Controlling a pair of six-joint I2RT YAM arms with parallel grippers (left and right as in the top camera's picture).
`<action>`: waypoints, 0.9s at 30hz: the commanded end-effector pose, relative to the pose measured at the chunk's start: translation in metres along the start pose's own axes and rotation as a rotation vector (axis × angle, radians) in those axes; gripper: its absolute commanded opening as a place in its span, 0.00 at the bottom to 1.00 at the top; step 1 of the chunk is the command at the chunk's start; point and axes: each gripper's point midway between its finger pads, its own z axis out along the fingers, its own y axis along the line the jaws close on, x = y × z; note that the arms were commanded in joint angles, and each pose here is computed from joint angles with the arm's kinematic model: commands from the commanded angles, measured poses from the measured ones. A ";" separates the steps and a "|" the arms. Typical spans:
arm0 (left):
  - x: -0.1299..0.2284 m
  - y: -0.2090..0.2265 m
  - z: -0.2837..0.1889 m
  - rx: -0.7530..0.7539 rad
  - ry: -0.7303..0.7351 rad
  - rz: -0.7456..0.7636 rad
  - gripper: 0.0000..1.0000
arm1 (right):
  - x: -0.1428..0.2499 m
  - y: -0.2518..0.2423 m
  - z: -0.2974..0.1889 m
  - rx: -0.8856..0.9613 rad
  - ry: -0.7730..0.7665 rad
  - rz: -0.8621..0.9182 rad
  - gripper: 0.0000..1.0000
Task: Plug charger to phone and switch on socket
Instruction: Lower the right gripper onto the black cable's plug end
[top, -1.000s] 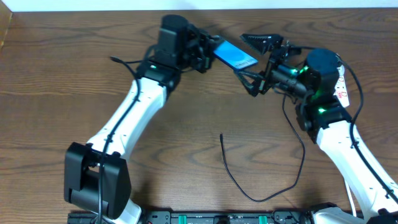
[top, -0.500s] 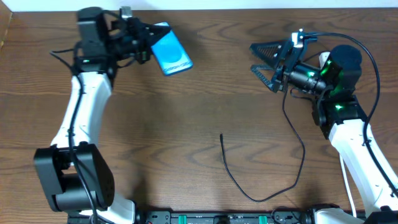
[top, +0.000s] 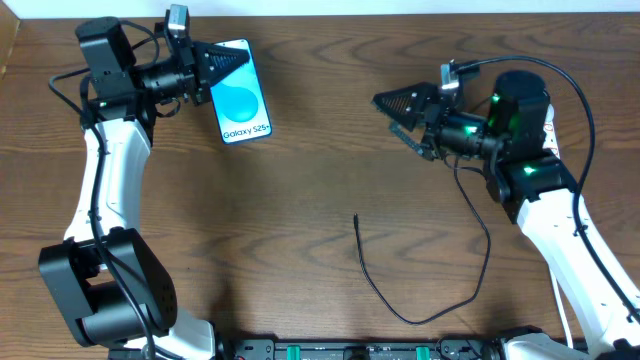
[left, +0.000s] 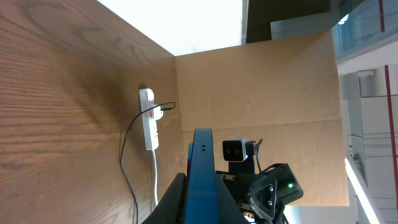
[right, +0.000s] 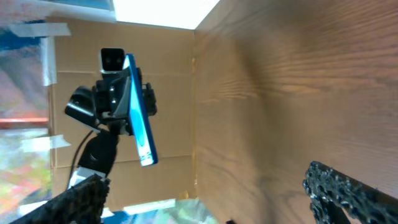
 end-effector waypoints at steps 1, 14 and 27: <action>0.004 -0.017 -0.002 0.034 0.031 0.063 0.07 | -0.013 0.005 0.000 0.147 -0.103 -0.119 0.99; 0.002 -0.016 -0.002 0.028 0.023 0.063 0.07 | 0.065 -0.087 0.009 0.772 0.000 -0.207 0.99; 0.003 -0.016 -0.002 0.028 0.023 0.062 0.07 | 0.137 -0.183 0.040 1.061 0.315 -0.173 0.99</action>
